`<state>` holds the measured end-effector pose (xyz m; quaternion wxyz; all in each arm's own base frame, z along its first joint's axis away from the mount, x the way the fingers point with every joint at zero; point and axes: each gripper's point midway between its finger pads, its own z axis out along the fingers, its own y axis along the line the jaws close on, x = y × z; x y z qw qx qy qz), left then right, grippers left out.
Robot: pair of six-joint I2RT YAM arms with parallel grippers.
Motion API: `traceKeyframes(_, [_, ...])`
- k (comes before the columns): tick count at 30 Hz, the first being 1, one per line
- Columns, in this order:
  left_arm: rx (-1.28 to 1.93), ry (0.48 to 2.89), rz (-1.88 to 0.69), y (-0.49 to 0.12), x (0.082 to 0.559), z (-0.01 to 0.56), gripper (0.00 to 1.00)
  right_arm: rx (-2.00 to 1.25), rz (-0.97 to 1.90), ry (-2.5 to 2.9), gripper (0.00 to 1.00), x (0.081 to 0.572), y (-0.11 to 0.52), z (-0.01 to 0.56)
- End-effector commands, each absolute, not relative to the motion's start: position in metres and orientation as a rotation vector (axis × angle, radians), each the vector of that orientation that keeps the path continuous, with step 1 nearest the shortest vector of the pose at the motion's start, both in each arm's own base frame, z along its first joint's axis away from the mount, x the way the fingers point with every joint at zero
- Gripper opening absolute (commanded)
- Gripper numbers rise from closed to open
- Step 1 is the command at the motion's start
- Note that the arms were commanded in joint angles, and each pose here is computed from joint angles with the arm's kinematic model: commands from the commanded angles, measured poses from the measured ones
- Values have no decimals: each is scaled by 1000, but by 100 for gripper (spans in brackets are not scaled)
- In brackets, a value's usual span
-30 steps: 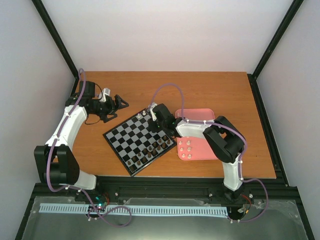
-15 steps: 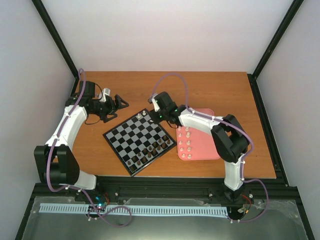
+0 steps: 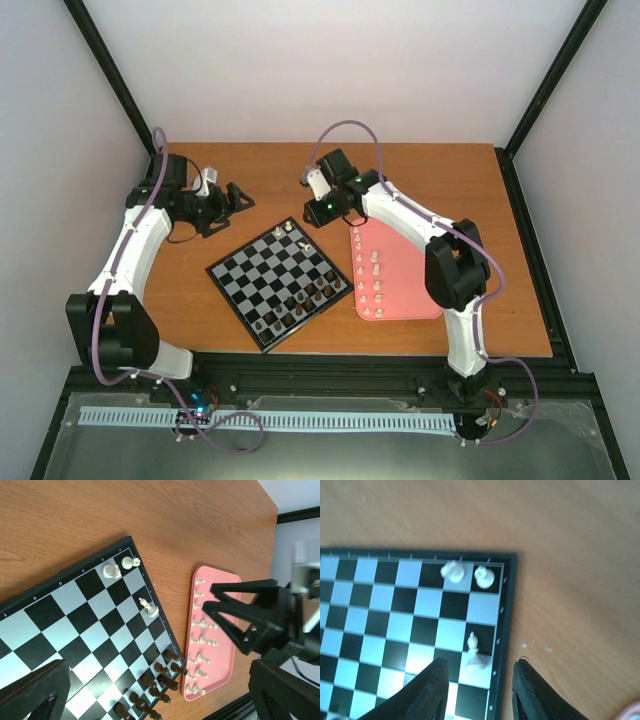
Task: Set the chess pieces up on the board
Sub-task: Pick up the chess piece from the chessboard.
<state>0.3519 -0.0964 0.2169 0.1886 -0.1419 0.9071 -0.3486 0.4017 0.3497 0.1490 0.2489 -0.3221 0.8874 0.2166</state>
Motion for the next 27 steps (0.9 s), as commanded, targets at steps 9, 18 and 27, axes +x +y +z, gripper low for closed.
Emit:
traceKeyframes(9, [-401,2588,-991,-96,350,203,99,-1181,452,2646,29,346,366,73])
traceKeyframes(18, [-385,2592,-1010,-99,350,201,99,-1133,363,2653,29,356,363,76])
traceKeyframes(27, [-381,2586,-1011,-99,351,204,99,-1089,350,2645,45,366,358,77])
